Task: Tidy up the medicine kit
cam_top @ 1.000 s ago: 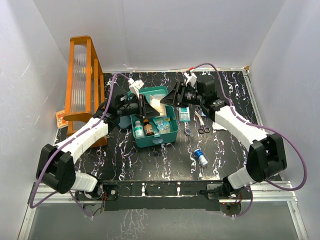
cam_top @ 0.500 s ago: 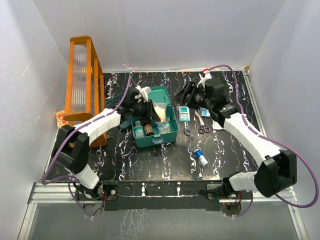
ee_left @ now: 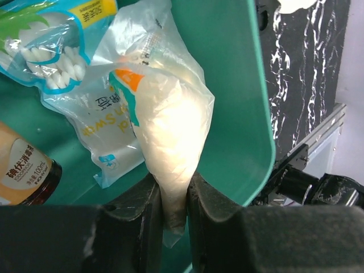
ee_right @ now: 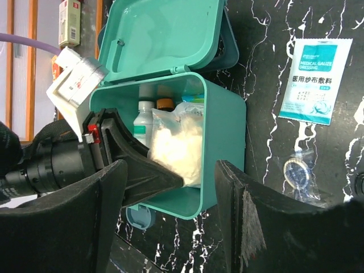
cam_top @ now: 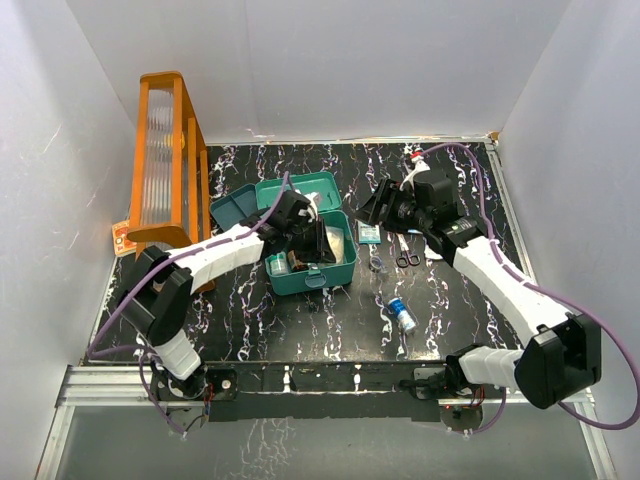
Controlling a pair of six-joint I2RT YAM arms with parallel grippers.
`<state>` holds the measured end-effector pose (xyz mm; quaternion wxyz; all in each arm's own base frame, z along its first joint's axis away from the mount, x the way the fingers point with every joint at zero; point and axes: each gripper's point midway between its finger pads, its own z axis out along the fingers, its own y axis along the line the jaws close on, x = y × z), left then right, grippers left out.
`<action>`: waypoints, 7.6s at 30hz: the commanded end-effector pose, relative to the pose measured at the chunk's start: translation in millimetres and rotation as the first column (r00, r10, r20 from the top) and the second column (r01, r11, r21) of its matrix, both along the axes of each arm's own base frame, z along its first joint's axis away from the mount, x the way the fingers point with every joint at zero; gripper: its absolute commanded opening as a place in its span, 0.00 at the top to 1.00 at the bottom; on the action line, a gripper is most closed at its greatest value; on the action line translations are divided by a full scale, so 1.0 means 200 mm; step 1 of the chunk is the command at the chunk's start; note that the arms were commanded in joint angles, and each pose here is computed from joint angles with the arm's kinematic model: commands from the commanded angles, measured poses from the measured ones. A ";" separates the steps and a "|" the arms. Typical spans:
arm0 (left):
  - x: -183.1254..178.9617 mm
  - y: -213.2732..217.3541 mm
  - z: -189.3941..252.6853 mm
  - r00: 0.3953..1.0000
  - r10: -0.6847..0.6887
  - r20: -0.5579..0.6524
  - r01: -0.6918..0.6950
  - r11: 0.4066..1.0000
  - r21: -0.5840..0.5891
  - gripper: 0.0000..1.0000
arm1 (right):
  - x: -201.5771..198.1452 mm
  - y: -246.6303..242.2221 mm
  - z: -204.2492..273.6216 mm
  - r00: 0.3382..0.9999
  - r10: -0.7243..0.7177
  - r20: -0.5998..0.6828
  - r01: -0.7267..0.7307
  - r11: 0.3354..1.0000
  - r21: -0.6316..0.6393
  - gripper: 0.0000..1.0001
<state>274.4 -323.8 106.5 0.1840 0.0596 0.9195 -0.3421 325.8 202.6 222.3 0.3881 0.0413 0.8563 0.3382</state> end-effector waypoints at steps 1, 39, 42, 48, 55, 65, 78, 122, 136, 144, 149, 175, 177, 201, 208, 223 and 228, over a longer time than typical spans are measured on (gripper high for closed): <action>0.09 -0.01 0.00 0.996 0.086 0.007 -0.086 0.996 0.025 0.81 | -0.01 -0.05 0.07 0.997 -0.014 0.072 0.015 1.000 -0.016 0.39; 0.17 0.16 -0.05 0.988 0.107 0.115 -0.133 0.958 0.255 0.36 | 0.01 -0.23 0.10 0.970 -0.222 0.097 0.228 0.972 -0.059 0.39; 0.16 0.16 -0.09 0.990 0.101 0.098 -0.124 0.956 0.266 0.34 | 0.01 -0.23 0.09 0.971 -0.220 0.094 0.226 0.973 -0.057 0.39; 0.16 0.11 -0.11 0.993 0.075 0.091 -0.094 0.969 0.228 0.33 | 0.01 -0.21 0.09 0.974 -0.206 0.093 0.212 0.976 -0.055 0.39; 0.14 0.01 -0.07 0.996 0.022 0.083 -0.032 0.992 0.123 0.47 | 0.01 -0.22 0.10 0.974 -0.207 0.094 0.212 0.976 -0.054 0.39; 0.11 -0.05 -0.03 0.997 0.015 0.072 -0.017 0.999 0.030 0.52 | 0.01 -0.22 0.09 0.972 -0.215 0.090 0.221 0.974 -0.059 0.39; 0.15 -0.09 -0.08 0.997 0.065 0.038 -0.065 0.998 -0.009 0.67 | 0.01 -0.24 0.08 0.970 -0.226 0.091 0.233 0.970 -0.066 0.39; 0.05 0.45 0.98 0.727 0.077 0.682 -0.140 0.989 0.038 0.15 | 0.14 -1.10 -0.33 0.786 -0.619 -0.002 0.551 0.702 -0.451 0.30; 0.14 0.45 1.16 0.598 0.108 0.794 -0.174 0.985 -0.003 0.01 | 0.15 -1.30 -0.64 0.794 -0.564 -0.227 0.443 0.792 -0.420 0.31; 0.20 0.37 1.12 0.637 0.070 0.768 -0.146 0.989 0.030 0.01 | 0.23 -1.35 -0.74 0.804 -0.529 -0.273 0.401 0.820 -0.409 0.34; 0.23 0.33 1.16 0.612 0.074 0.787 -0.125 0.992 0.004 0.01 | 0.25 -1.34 -0.74 0.818 -0.502 -0.280 0.371 0.834 -0.409 0.38; 0.28 0.30 1.14 0.620 0.087 0.779 -0.146 0.989 0.005 0.01 | 0.22 -1.32 -0.87 0.783 -0.485 -0.389 0.326 0.853 -0.408 0.52; 0.27 0.31 1.14 0.621 0.091 0.779 -0.151 0.989 0.005 0.01 | 0.21 -1.33 -0.86 0.775 -0.497 -0.390 0.329 0.844 -0.423 0.49; 0.25 0.35 1.13 0.618 0.102 0.780 -0.166 0.986 0.002 0.01 | 0.24 -1.40 -0.86 0.727 -0.569 -0.385 0.352 0.790 -0.502 0.38; 0.27 0.33 1.13 0.615 0.093 0.783 -0.161 0.987 0.009 0.01 | 0.36 -1.37 -0.70 0.776 -0.546 -0.317 0.380 0.805 -0.456 0.25; 0.29 0.33 1.12 0.612 0.085 0.787 -0.163 0.986 0.021 0.01 | 0.32 -1.31 -0.89 0.785 -0.447 -0.428 0.256 0.864 -0.433 0.42; 0.28 0.33 1.12 0.610 0.091 0.787 -0.162 0.987 0.011 0.01 | 0.28 -1.30 -0.89 0.782 -0.463 -0.417 0.274 0.857 -0.436 0.49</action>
